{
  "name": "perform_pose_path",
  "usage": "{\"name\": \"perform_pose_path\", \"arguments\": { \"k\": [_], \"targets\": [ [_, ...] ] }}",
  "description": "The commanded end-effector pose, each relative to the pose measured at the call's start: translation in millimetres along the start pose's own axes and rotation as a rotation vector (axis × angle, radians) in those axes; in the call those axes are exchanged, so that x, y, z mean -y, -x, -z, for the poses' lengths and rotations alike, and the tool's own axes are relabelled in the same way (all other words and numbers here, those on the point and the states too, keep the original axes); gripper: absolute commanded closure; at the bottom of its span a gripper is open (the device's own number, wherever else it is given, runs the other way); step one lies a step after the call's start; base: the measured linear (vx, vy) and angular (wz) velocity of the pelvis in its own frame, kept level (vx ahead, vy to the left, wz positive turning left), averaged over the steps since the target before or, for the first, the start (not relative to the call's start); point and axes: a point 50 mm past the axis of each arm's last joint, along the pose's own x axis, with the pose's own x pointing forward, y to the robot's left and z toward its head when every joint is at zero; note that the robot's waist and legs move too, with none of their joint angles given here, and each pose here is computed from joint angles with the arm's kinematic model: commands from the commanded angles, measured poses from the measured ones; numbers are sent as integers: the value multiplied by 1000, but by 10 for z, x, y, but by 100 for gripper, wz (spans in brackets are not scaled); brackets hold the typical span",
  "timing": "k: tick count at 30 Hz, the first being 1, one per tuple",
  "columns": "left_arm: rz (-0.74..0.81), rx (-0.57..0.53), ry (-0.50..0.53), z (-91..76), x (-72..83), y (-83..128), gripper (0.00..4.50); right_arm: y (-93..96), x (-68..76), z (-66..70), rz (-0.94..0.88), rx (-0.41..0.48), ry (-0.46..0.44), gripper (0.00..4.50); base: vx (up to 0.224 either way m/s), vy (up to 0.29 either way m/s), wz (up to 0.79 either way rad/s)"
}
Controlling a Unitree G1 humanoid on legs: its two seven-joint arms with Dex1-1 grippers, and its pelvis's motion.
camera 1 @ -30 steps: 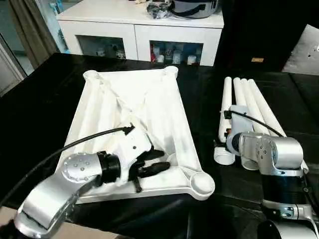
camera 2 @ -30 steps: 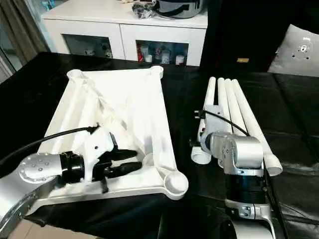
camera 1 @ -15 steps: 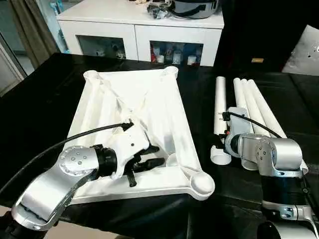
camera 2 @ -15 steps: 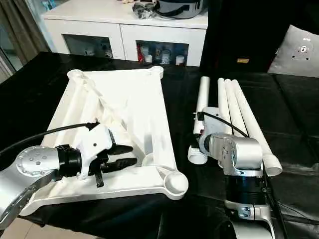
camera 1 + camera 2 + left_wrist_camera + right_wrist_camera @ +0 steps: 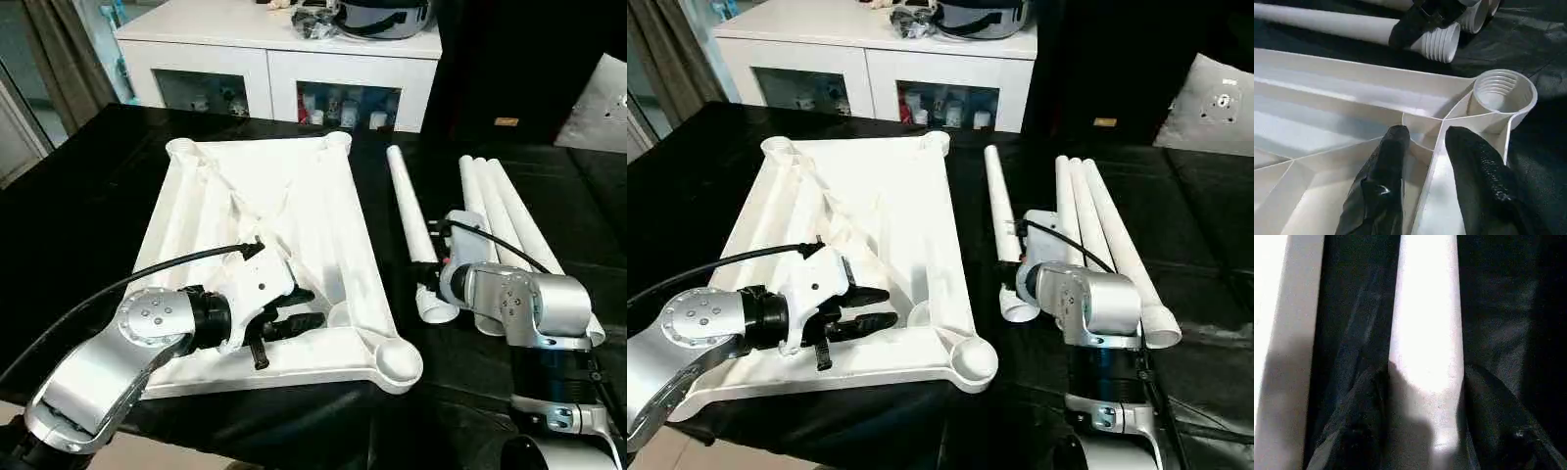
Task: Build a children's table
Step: Pick table leg
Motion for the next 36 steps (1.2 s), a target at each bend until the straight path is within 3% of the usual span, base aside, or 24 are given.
{"name": "perform_pose_path", "arguments": {
  "k": [1,2,3,6,7,8,9,11,12,14,17,18,21,24,36],
  "targets": [
    [-27,2,-1,11,-34,16,259,11,32,-61,15,81,9,256,0,0,0],
    [-56,25,0,-6,-66,13,259,45,36,-149,23,196,77,257,0,0,0],
    [-68,35,0,-13,-79,12,259,60,33,-175,23,232,101,257,0,0,0],
    [-107,58,-4,-31,-128,8,259,94,0,-231,-24,268,49,257,0,0,0],
    [-174,102,21,-67,-222,0,259,161,-74,-327,-157,335,-59,257,0,0,0],
    [-176,103,22,-68,-224,0,259,162,-76,-329,-160,336,-60,257,0,0,0],
    [-223,139,52,-101,-297,-5,259,217,-123,-392,-252,395,-111,257,0,0,0],
    [-288,237,127,-196,-425,-22,259,304,-186,-471,-402,484,-185,257,0,0,0],
    [-338,353,213,-317,-550,-54,259,385,-224,-503,-543,558,-182,257,0,0,0],
    [-348,422,280,-397,-625,-88,259,447,-247,-518,-646,606,-176,257,0,0,0],
    [-232,567,352,-631,-648,-163,259,565,-241,-552,-804,692,-197,259,0,0,0],
    [-157,667,428,-779,-660,-184,259,639,-238,-556,-891,728,-195,259,0,0,0],
    [-24,767,504,-939,-661,-196,259,737,-243,-534,-1018,753,-193,259,0,0,0],
    [102,792,537,-1023,-644,-205,259,825,-236,-466,-1142,771,-177,259,0,0,0],
    [215,752,525,-1069,-632,-208,259,984,-248,-331,-1298,756,-143,259,0,0,0]
  ]
}}
